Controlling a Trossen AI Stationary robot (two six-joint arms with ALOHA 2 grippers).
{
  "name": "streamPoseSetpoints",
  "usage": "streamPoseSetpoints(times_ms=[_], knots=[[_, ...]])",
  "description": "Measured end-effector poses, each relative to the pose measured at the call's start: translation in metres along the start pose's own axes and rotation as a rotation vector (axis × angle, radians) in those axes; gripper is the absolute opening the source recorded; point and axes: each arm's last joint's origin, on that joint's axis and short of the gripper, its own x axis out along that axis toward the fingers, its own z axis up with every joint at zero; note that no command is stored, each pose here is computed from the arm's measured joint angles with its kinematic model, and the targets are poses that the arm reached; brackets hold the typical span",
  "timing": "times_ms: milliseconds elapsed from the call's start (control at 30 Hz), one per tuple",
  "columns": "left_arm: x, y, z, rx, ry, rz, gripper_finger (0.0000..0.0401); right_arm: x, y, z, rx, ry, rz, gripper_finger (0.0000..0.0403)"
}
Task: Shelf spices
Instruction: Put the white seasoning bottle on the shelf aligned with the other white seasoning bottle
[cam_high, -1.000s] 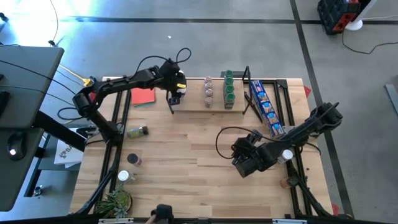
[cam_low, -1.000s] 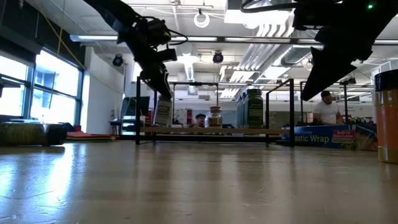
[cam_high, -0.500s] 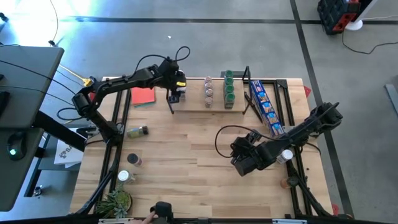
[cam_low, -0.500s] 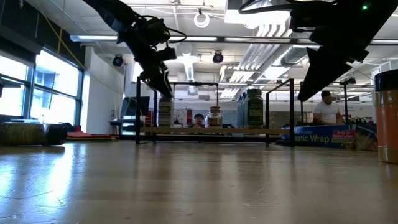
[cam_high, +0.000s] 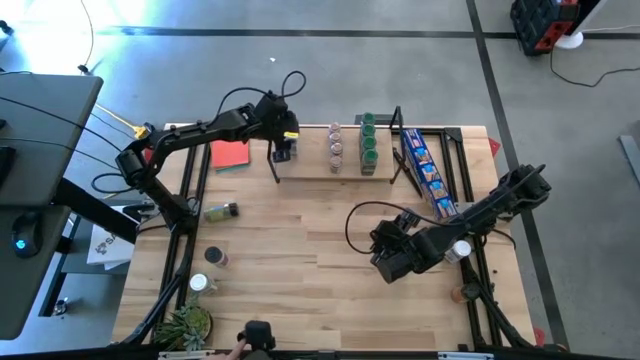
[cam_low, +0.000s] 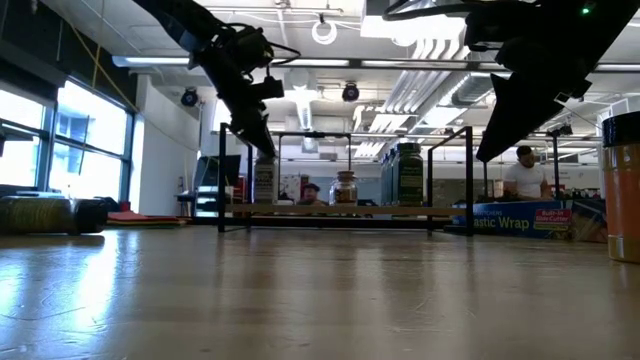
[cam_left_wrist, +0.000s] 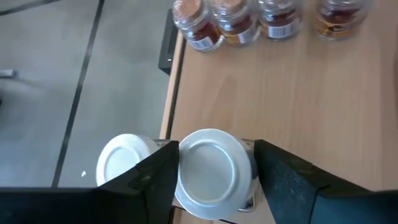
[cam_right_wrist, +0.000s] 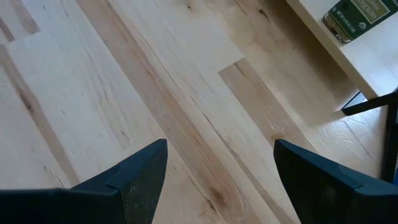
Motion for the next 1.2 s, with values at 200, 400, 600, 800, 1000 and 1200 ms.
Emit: streamPoseSetpoints(times_ms=[200,400,600,800,1000,1200], knots=[[0.000,0.003,0.003,-0.063,-0.022,0.045,0.0190,0.000,0.000,0.000,0.001,-0.001,0.001,0.0289],[0.000,0.001,0.004,-0.069,-0.018,0.049,0.0190,0.000,0.000,0.000,0.001,-0.001,0.001,0.0289],[-0.017,-0.003,0.012,-0.044,-0.055,0.070,0.0190,0.000,0.000,0.000,-0.003,-0.004,-0.001,0.0289],[-0.051,-0.013,0.027,-0.073,-0.158,0.089,0.0190,-0.026,-0.006,0.019,-0.061,0.012,0.024,0.0289],[-0.071,-0.044,0.046,-0.219,-0.291,-0.095,0.0190,-0.085,-0.026,0.054,-0.194,0.313,0.212,0.0289],[-0.061,-0.105,0.049,-0.191,-0.343,-0.210,0.0190,-0.104,-0.034,0.038,-0.200,0.701,0.354,0.0289]])
